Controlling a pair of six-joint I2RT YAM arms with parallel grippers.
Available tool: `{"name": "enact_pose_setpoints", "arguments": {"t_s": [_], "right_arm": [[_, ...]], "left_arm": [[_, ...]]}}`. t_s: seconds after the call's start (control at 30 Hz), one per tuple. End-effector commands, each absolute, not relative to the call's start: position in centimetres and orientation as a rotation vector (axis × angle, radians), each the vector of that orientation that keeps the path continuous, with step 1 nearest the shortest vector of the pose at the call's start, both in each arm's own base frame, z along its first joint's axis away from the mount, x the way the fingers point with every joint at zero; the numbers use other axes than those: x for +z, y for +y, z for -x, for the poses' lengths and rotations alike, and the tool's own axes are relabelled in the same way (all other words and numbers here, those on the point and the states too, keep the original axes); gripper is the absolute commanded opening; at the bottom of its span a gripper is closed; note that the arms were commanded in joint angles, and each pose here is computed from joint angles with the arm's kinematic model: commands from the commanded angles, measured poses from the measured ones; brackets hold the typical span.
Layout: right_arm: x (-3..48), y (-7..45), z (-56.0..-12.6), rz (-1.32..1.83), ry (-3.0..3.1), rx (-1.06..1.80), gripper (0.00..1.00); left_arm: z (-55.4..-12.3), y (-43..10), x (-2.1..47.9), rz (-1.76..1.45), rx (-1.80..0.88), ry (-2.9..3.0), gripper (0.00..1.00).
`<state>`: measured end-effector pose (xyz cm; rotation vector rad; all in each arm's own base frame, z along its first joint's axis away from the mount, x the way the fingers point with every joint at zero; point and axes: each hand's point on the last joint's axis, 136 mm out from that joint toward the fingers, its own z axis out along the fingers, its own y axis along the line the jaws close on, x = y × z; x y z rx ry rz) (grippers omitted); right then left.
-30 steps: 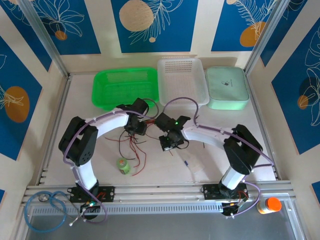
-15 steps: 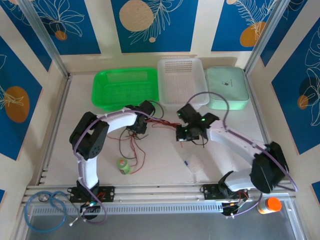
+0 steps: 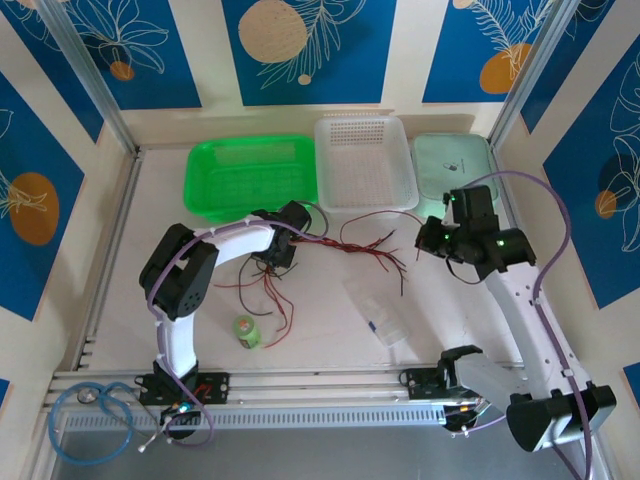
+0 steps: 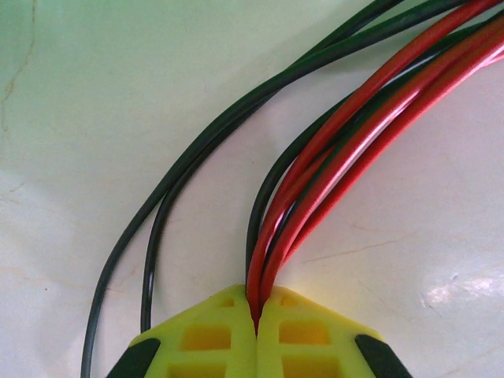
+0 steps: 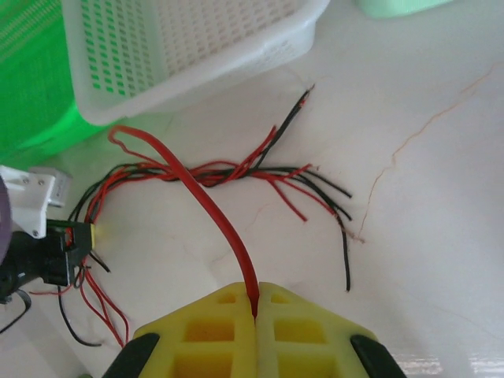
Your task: Untangle the cables
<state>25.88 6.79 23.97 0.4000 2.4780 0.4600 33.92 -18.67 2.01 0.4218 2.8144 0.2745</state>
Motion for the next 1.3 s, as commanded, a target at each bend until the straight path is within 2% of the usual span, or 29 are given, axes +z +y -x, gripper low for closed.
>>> {"name": "enact_pose_setpoints", "arguments": {"t_s": [0.0, 0.23, 0.43, 1.03, 1.27], "right_arm": [[27.8, 5.5, -25.7, -0.364, 2.408, 0.439, 0.00], [36.7, 1.6, -25.7, -0.375, 2.178, 0.339, 0.00], [42.0, -0.3, -24.8, -0.366, 2.032, 0.265, 0.00], [53.6, -1.2, -23.9, -0.279, 1.731, 0.206, 0.00], [55.8, -0.3, -25.7, -0.230, 1.690, 0.273, 0.00]], "left_arm": [[-34.3, -15.4, -0.5, -0.368, 0.439, 2.830, 0.00], [-34.1, -15.2, -0.6, -0.369, 0.457, 2.830, 0.00], [-34.1, -15.2, -0.7, -0.370, 0.461, 2.832, 0.00], [-34.2, -15.1, -0.8, -0.365, 0.467, 2.834, 0.00], [-34.3, -15.3, -0.5, -0.362, 0.446, 2.830, 0.00]]}}
